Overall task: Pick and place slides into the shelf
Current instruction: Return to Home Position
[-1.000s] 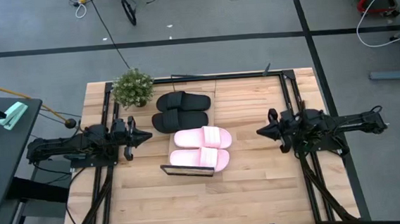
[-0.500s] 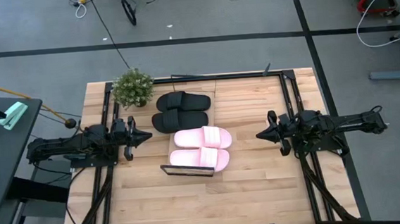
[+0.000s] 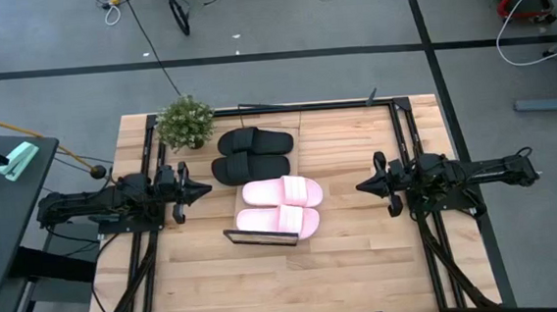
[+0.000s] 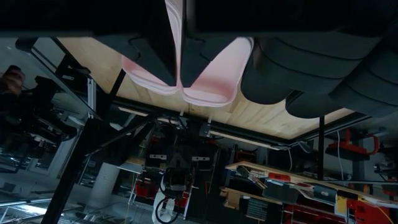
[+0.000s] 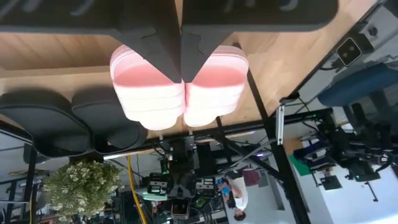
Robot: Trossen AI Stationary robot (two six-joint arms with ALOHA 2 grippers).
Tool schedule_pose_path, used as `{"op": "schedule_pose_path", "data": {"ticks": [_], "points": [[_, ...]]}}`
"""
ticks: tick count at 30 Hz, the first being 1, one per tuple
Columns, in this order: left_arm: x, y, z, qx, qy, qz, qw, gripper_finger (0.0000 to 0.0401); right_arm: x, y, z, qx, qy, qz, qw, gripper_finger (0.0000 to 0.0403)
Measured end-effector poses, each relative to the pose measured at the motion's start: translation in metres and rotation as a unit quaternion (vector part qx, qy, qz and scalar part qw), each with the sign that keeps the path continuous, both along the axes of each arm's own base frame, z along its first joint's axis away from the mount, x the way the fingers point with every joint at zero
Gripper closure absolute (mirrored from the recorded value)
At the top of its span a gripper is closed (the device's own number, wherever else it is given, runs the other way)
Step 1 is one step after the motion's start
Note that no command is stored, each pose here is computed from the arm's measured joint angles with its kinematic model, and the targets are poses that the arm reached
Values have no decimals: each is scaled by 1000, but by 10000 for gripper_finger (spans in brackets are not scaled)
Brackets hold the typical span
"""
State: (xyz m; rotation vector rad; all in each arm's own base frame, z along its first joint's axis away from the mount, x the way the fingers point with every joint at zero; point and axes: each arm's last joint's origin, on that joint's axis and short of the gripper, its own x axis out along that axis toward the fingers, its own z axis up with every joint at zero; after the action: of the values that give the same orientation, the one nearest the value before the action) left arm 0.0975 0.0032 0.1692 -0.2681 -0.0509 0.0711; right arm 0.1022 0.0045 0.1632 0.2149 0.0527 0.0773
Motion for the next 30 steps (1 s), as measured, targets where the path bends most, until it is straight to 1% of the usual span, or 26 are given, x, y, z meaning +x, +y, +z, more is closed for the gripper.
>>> {"op": "schedule_pose_path", "data": {"ticks": [5,8,10,20,30], "points": [[0,0,0,0,0,0,1000,382,0,0,0,-7,0,0,1000,398],[0,0,0,0,0,0,1000,382,0,0,0,2,0,0,1000,395],[0,0,0,0,0,0,1000,379,0,0,0,9,1,-1,1000,393],[0,0,0,0,0,0,1000,365,0,0,0,10,1,-1,1000,391],[0,0,0,0,0,0,1000,379,0,0,0,10,1,-1,1000,388]]}}
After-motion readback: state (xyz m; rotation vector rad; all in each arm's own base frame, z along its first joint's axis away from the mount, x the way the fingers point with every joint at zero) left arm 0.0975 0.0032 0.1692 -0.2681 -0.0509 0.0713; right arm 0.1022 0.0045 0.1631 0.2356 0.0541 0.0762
